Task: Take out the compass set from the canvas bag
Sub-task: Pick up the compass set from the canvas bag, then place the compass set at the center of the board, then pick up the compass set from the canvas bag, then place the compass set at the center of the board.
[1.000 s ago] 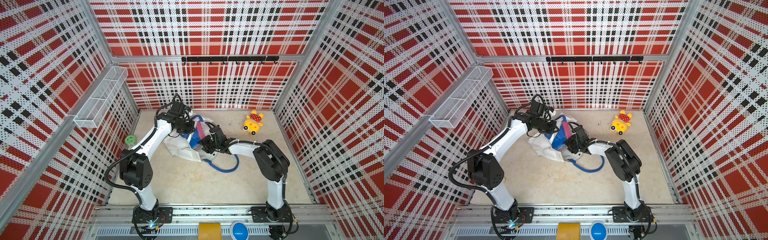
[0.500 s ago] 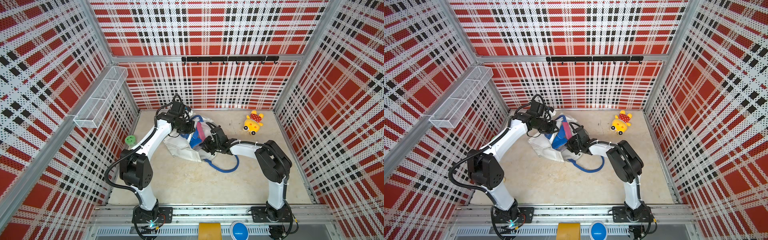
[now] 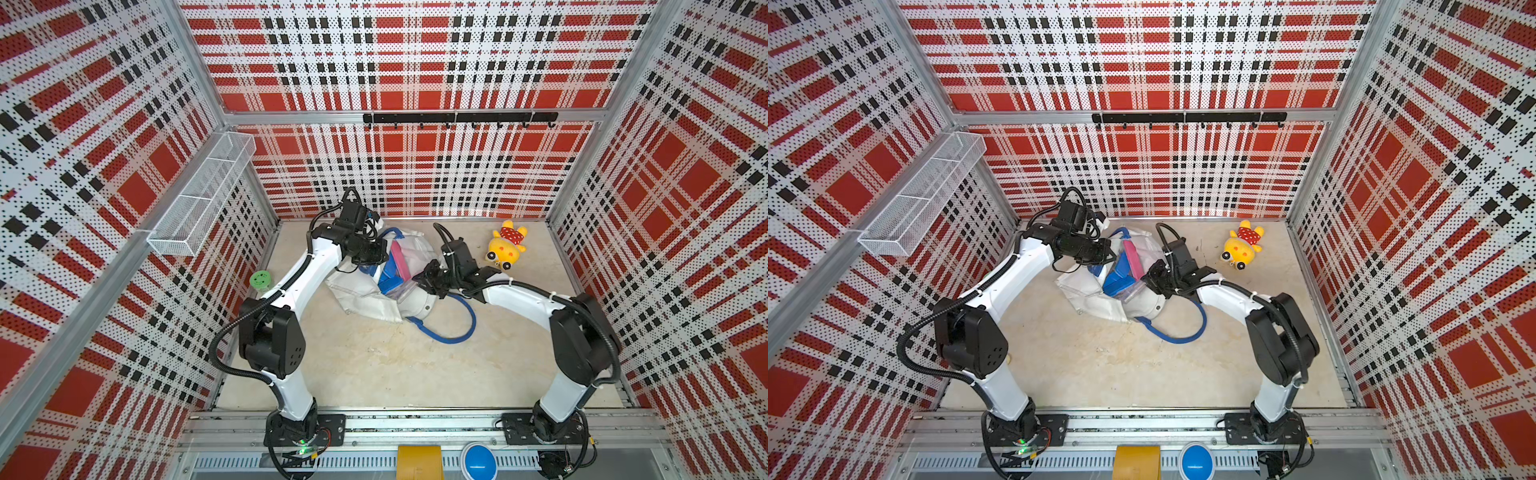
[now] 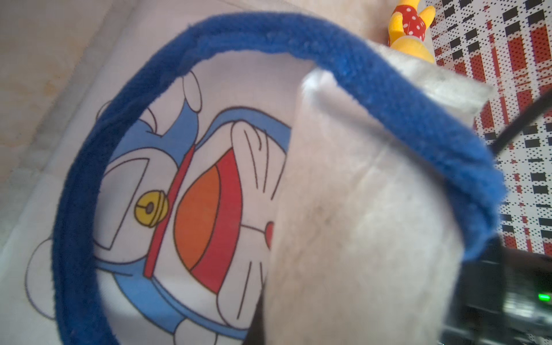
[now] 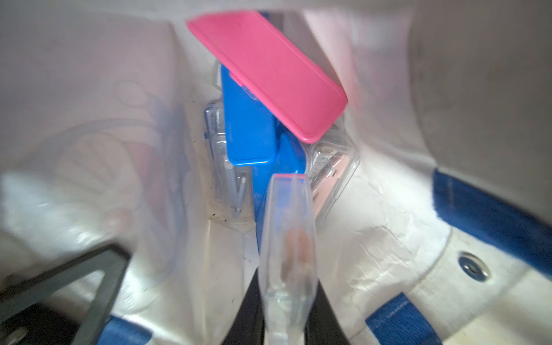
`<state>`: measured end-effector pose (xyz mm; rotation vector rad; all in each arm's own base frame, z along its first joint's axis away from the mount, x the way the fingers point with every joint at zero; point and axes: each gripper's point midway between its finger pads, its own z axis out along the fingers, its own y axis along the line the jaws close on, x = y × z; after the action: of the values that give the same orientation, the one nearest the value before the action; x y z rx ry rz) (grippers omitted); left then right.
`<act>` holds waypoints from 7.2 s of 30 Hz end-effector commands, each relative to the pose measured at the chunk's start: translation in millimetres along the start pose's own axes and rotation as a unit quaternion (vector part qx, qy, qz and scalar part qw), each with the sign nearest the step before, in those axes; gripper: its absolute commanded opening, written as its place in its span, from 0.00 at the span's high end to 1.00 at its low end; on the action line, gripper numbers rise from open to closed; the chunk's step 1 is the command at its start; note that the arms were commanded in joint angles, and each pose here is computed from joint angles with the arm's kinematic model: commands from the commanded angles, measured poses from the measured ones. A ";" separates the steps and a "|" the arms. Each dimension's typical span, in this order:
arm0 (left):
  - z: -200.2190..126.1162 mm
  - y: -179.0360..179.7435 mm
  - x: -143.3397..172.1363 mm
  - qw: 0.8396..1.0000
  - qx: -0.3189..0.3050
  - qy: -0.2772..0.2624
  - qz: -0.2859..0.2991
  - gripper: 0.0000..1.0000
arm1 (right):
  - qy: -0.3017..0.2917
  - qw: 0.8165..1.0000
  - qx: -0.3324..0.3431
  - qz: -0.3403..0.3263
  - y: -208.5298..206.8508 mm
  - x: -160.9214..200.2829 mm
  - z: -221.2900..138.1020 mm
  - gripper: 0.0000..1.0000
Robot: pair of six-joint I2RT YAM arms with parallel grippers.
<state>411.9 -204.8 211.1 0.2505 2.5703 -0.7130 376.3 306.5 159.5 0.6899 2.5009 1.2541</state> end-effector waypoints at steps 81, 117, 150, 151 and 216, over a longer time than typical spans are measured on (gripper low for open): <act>-1.5 -27.2 9.5 0.996 0.057 0.061 0.017 1.00 | -0.049 0.998 -0.013 0.044 -2.1 47.9 72.4 0.56; -7.5 -36.0 30.5 0.994 0.068 0.071 0.040 1.00 | -0.110 0.982 -0.046 0.147 -15.1 -3.8 124.0 0.59; -6.3 -19.7 12.7 0.997 0.058 0.054 0.011 1.00 | -0.049 0.994 -0.068 0.063 29.0 20.6 119.2 0.86; -6.3 -19.9 12.0 0.997 0.058 0.052 0.011 1.00 | -0.048 0.995 -0.070 0.056 33.1 21.5 111.5 0.87; -11.5 -11.9 -4.7 0.998 0.056 0.029 -0.023 1.00 | -0.305 0.936 0.022 0.177 -276.4 -194.6 -192.1 0.84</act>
<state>413.7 -201.5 213.9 0.2381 2.6288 -0.8383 361.4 -63.2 42.4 1.4232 1.9917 0.8658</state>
